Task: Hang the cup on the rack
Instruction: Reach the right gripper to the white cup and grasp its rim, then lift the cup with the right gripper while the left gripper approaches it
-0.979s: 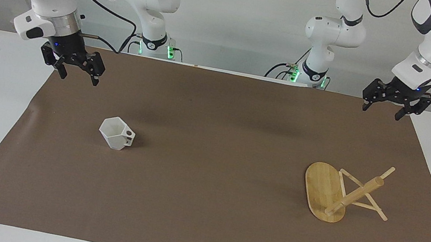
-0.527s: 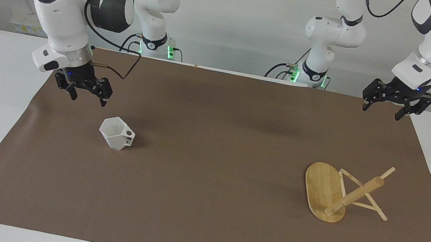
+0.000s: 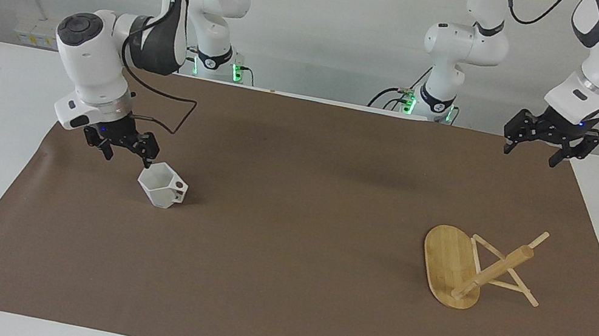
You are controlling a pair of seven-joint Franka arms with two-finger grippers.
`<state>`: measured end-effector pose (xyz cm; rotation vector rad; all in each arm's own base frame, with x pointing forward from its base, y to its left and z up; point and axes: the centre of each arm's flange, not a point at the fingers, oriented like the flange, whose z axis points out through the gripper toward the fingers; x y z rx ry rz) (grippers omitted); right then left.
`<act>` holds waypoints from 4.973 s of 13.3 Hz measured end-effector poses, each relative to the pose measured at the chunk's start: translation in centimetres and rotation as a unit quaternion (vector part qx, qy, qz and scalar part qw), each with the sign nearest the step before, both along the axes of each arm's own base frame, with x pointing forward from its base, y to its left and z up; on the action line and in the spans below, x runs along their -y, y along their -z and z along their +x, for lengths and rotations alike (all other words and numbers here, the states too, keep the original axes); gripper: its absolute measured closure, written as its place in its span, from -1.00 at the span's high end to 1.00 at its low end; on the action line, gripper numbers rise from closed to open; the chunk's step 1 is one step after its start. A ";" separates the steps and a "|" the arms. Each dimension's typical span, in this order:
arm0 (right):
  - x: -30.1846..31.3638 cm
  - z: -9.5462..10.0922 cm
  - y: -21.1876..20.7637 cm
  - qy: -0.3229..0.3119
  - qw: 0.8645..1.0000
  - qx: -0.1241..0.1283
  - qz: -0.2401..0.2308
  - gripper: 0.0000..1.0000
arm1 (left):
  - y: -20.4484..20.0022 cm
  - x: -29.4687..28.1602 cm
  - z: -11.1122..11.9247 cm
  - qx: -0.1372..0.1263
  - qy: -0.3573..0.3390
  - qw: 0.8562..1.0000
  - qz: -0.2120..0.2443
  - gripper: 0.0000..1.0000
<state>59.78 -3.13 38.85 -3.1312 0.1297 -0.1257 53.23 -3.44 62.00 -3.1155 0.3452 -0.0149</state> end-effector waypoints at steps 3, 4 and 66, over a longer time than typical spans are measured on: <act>-0.5 0.1 0.8 0.008 1.000 -0.002 0.002 1.00 | 0.0 0.0 0.0 0.002 0.000 1.000 0.000 1.00; -0.7 0.0 0.9 0.010 1.000 -0.003 0.003 1.00 | 0.0 0.0 0.0 0.002 0.000 1.000 0.000 1.00; -32.3 -8.3 -20.2 -0.028 0.874 -0.105 0.475 -0.89 | 2.2 17.5 -7.6 0.100 0.516 0.793 -0.308 1.00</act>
